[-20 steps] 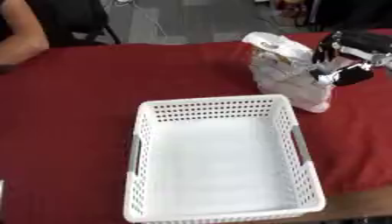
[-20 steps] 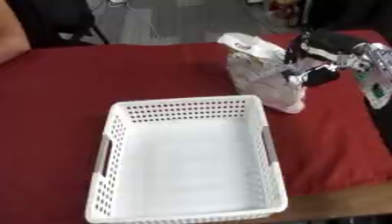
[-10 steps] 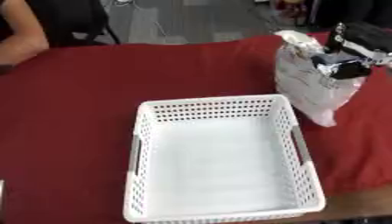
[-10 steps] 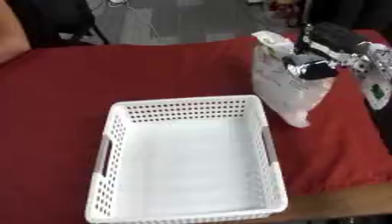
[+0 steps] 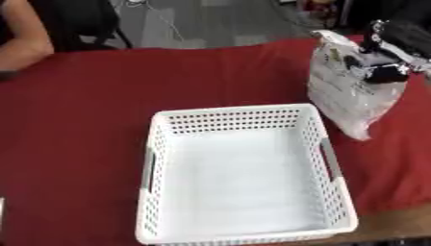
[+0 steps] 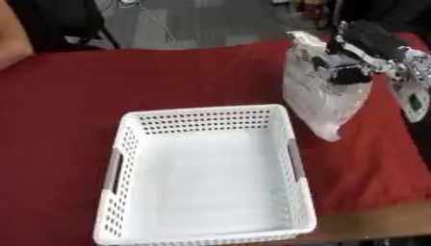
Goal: Pick up objects on the table and place them in the box.
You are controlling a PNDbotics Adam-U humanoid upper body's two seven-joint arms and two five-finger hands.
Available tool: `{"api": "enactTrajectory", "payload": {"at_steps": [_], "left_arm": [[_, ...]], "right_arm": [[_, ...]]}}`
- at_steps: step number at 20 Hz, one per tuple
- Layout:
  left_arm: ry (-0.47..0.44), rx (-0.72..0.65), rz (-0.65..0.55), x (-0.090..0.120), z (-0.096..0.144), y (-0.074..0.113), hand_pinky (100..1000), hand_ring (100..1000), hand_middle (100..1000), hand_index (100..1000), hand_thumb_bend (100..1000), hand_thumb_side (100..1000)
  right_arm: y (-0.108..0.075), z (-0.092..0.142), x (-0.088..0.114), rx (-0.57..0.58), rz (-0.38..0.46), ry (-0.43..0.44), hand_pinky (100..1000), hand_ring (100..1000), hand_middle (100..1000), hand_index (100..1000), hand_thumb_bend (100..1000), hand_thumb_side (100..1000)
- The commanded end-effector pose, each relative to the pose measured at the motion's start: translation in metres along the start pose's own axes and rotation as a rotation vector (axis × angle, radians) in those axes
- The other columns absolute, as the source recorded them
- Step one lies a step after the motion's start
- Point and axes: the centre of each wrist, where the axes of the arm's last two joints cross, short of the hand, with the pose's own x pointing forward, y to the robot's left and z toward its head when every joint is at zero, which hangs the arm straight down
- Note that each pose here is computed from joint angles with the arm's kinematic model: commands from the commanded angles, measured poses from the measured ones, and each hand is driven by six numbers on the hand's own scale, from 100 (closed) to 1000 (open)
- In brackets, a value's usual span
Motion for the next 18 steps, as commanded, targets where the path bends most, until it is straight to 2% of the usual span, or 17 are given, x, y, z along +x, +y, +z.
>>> {"api": "enactTrajectory", "payload": {"at_steps": [1, 6, 8, 12, 18], "left_arm": [[-0.028, -0.006, -0.002, 0.006, -0.005, 0.001, 710, 848, 938, 991, 879, 1000], [-0.026, -0.009, -0.001, 0.006, -0.005, 0.001, 710, 848, 938, 991, 876, 1000], [-0.026, -0.009, 0.0, 0.006, -0.005, 0.001, 710, 848, 938, 990, 876, 1000], [-0.024, -0.01, 0.0, 0.006, -0.005, 0.001, 709, 848, 938, 990, 874, 1000], [-0.02, -0.01, -0.003, 0.006, -0.004, 0.001, 709, 849, 939, 990, 872, 1000]], "right_arm": [[-0.017, 0.008, -0.009, -0.043, 0.034, 0.015, 100, 100, 100, 181, 100, 336], [-0.025, 0.009, -0.008, -0.102, 0.02, 0.007, 100, 100, 100, 181, 100, 310], [-0.034, 0.009, -0.005, -0.152, 0.008, -0.005, 100, 100, 100, 180, 100, 293], [-0.065, 0.01, 0.006, -0.28, -0.008, -0.044, 100, 100, 100, 184, 100, 277], [-0.11, 0.019, 0.033, -0.435, 0.013, -0.121, 100, 100, 100, 182, 100, 284]]}}
